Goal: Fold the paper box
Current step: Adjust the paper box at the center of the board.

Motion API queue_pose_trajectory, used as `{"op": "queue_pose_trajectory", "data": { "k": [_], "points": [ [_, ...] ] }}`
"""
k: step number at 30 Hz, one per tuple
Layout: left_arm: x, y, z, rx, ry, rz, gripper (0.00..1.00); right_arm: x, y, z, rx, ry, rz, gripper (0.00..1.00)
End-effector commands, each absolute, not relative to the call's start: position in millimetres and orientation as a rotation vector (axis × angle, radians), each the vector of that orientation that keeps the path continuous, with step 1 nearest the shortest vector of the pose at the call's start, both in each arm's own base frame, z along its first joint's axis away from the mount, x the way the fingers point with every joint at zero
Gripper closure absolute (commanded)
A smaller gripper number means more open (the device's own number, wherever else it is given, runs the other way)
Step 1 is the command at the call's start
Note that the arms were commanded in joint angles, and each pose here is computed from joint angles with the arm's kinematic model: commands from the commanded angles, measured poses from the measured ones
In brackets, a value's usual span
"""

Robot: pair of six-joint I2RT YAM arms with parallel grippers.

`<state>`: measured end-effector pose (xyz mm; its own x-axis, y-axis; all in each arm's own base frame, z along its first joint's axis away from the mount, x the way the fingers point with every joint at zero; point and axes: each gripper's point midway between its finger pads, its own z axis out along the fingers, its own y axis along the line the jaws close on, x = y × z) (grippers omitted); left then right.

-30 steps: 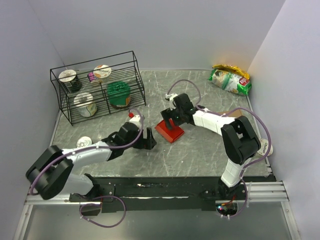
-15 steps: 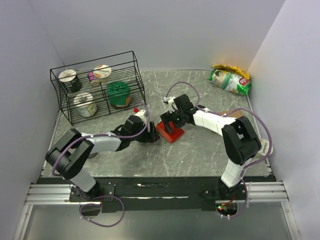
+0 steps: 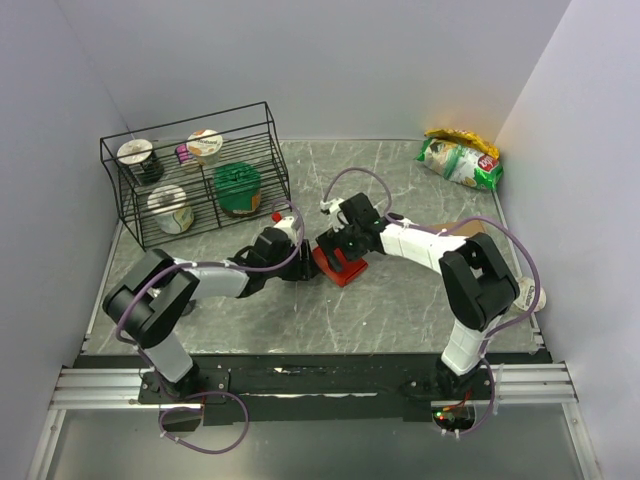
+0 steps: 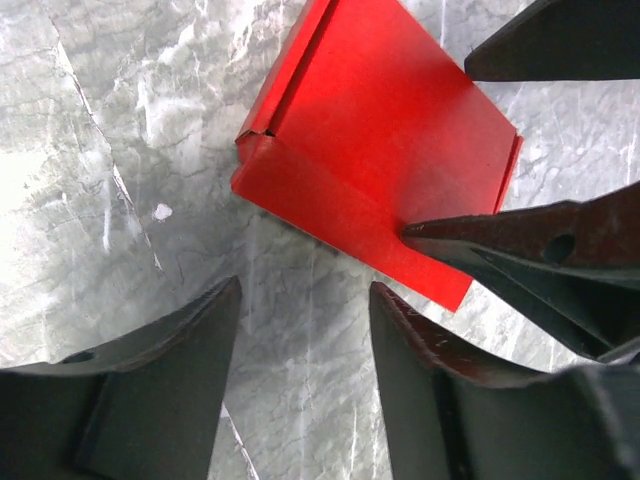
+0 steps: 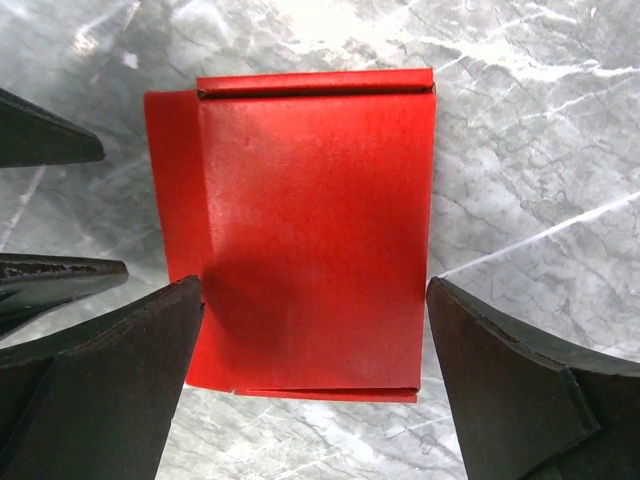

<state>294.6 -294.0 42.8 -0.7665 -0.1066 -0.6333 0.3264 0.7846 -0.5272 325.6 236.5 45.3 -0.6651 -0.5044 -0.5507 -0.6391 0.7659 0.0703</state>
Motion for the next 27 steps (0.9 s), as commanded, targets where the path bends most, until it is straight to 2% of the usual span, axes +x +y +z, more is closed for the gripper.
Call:
{"op": "queue_pose_trajectory", "data": {
  "k": [1, 7, 18, 27],
  "points": [
    [310, -308, 59, 0.171, 2.231, -0.89, 0.43, 336, 236, 50, -0.858, 2.429, 0.27, 0.0],
    [311, -311, 54, 0.182, 2.235, -0.891, 0.48, 338, 236, 48, -0.867, 2.437, 0.229, 0.0],
    [316, -316, 54, 0.203, 2.221, -0.901, 0.51, 336, 234, 40, -0.856, 2.482, 0.188, 0.0],
    [320, -325, 52, 0.243, 2.201, -0.927, 0.6, 330, 240, 32, -0.895, 2.512, 0.202, 0.0]
  ]
}}
